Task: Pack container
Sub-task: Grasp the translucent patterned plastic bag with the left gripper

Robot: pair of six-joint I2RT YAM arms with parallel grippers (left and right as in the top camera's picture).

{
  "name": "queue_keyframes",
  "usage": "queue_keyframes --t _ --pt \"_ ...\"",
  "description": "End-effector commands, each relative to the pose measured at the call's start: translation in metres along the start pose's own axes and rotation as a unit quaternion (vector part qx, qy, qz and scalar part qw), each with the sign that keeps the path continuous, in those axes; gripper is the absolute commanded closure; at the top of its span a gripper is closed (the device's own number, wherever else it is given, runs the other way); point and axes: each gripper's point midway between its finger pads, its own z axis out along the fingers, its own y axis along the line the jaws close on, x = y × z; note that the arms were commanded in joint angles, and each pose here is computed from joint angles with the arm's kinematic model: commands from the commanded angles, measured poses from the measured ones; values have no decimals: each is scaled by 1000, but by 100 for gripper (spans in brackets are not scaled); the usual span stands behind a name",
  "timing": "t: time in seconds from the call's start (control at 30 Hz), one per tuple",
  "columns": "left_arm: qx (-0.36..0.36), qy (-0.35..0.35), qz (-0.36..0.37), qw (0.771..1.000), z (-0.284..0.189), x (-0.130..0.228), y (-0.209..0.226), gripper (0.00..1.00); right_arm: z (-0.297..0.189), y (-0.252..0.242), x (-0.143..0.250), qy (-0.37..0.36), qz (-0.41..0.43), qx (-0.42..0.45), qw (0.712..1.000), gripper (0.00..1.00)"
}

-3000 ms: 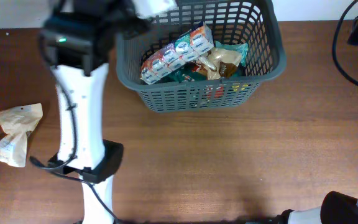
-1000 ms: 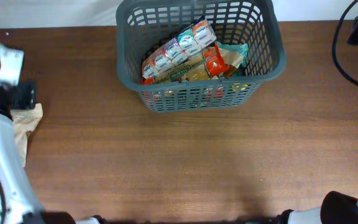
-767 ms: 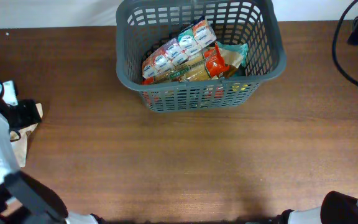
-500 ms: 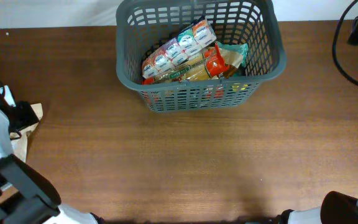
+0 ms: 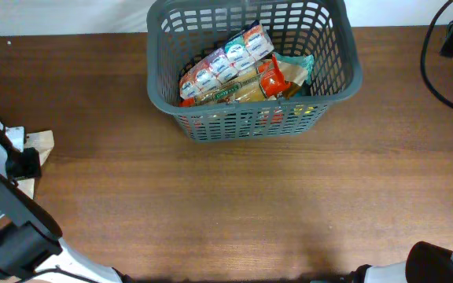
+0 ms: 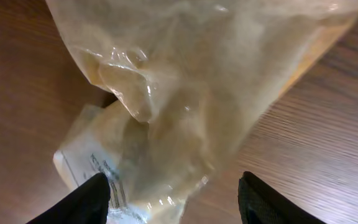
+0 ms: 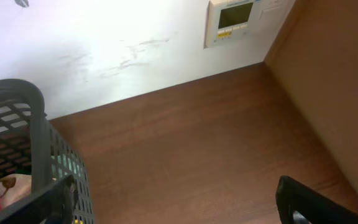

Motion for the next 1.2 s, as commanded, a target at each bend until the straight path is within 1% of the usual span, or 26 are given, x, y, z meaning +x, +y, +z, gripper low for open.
queue_keyframes --t 0.0,0.07,0.17,0.27,0.43,0.5,0.53,0.57,0.6,0.63,0.8,0.97,1.03,1.17 --pt "13 4 47 999 15 2 0 40 -5 -1 -2 -6 6 0 1000 1" --pt "21 9 71 997 22 4 -5 41 -5 -1 -2 -6 6 0 1000 1" --pt "26 19 74 997 30 7 -7 41 -5 -1 -2 -6 6 0 1000 1" --pt "12 23 80 996 38 6 -2 41 -5 -1 -2 -6 6 0 1000 1" --pt "21 36 99 994 54 10 -8 52 -5 -1 -2 -6 6 0 1000 1" --pt "28 46 101 993 61 14 -12 62 -5 -1 -2 -6 6 0 1000 1" --pt "31 50 102 993 64 16 -14 70 -5 -1 -2 -6 6 0 1000 1" --pt "33 53 103 993 66 17 -15 81 -5 -1 -2 -6 6 0 1000 1" --pt "35 55 103 992 68 18 -16 96 -5 -1 -2 -6 6 0 1000 1" --pt "35 55 103 992 68 18 -16 98 -5 -1 -2 -6 6 0 1000 1" --pt "35 56 101 993 69 18 -16 98 -5 -1 -2 -6 6 0 1000 1" --pt "40 55 68 995 69 17 -19 98 -5 -1 -2 -6 6 0 1000 1" --pt "54 46 68 995 67 12 -26 99 -5 -1 -2 -6 6 0 1000 1" --pt "107 15 75 991 56 -5 -51 99 -5 -1 -2 -6 6 0 1000 1"
